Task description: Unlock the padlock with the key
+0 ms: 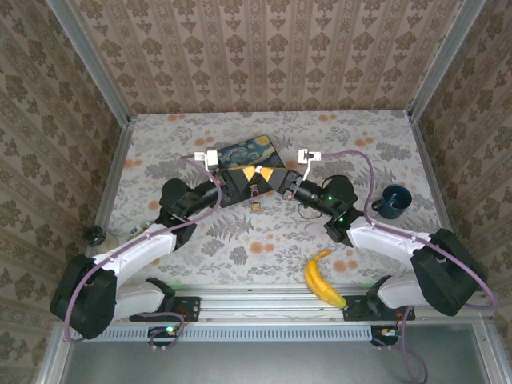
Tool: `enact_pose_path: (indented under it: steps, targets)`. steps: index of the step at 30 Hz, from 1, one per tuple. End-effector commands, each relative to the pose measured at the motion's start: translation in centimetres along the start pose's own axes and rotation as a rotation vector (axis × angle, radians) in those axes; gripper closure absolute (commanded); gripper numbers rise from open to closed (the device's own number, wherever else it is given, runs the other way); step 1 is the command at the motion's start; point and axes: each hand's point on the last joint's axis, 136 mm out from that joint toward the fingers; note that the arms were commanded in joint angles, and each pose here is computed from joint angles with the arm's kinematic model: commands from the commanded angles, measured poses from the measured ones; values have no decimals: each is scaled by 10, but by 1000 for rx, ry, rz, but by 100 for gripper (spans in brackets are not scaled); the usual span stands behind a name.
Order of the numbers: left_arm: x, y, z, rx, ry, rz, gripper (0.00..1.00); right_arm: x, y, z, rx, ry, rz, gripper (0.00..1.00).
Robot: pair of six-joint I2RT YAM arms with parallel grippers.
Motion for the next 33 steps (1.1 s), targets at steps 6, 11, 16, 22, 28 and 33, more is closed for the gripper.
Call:
enact_pose_path:
  steps: [6,11,16,22,28,33]
  targets:
    - [-32,-1,-4,68,-69,125,100,14,5,5,17,28,-33,80]
    - [-38,-8,-17,206,44,259,100,10,6,-11,63,-112,-161,55]
    - [-48,-21,-32,424,139,347,100,24,10,-39,86,-175,-330,48]
    - [-74,-43,-32,628,82,423,100,68,-5,-49,167,24,-442,51]
    - [-86,-51,-24,708,44,466,100,83,-12,-47,203,107,-461,59]
    - [-92,-48,-21,692,22,474,100,92,-21,-44,238,173,-461,61]
Point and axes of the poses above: each hand's point on the last joint's axis, 136 mm out from that joint toward the fingers, its own z axis out along the fingers, its own x axis along the line the jaws close on, y = z × x, and after that the axes turned 4 degrees about -z, right-handed
